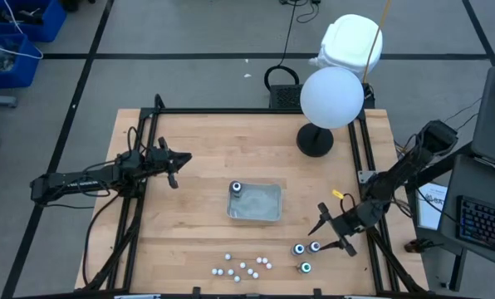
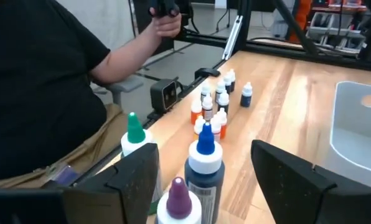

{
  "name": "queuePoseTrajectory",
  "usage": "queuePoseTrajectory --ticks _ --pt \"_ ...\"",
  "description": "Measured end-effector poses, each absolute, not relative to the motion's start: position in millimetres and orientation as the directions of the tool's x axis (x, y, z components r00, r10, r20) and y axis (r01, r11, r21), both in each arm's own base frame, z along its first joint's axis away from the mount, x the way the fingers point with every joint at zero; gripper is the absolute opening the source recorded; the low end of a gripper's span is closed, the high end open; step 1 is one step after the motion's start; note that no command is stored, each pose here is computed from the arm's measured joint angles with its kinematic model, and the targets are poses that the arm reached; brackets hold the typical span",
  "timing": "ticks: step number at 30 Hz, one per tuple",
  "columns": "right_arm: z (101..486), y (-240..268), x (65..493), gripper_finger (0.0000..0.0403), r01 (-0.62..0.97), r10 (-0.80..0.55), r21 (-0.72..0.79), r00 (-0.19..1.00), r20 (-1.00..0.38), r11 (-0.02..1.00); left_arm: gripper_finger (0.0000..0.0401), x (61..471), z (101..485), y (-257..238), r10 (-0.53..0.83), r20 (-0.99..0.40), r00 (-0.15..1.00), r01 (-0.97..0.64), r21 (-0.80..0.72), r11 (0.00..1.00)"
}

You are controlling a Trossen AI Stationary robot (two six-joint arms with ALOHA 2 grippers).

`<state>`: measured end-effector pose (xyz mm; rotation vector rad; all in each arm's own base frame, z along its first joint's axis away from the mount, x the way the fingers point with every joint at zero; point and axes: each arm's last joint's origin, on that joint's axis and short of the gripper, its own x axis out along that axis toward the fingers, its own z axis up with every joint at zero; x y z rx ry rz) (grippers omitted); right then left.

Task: Pick & Place food coloring
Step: Put the large purple food coloring bottle into the gray bin

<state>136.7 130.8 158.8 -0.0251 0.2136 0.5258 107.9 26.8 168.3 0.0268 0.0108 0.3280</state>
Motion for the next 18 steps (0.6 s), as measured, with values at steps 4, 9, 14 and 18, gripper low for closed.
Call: queuePoseTrajectory --ticks 4,9,14,18 --pt "151 132 140 0.0247 -0.465 0.455 0.014 0.859 -0.236 0.885 0.0047 108 168 27 0.322 -0.005 0.947 -0.322 0.025 0.946" --pt "146 134 142 0.0247 -0.459 0.446 0.007 0.859 -0.253 0.888 0.0047 108 168 27 0.322 -0.005 0.947 -0.322 0.025 0.946" --pt "146 134 142 0.0247 -0.460 0.446 0.004 0.859 -0.253 0.888 0.0047 108 168 27 0.322 -0.005 0.947 -0.322 0.042 0.946" --pt "146 134 142 0.0247 -0.460 0.446 0.005 0.859 -0.253 0.888 0.0047 108 168 27 0.322 -0.005 0.947 -0.321 0.041 0.946"
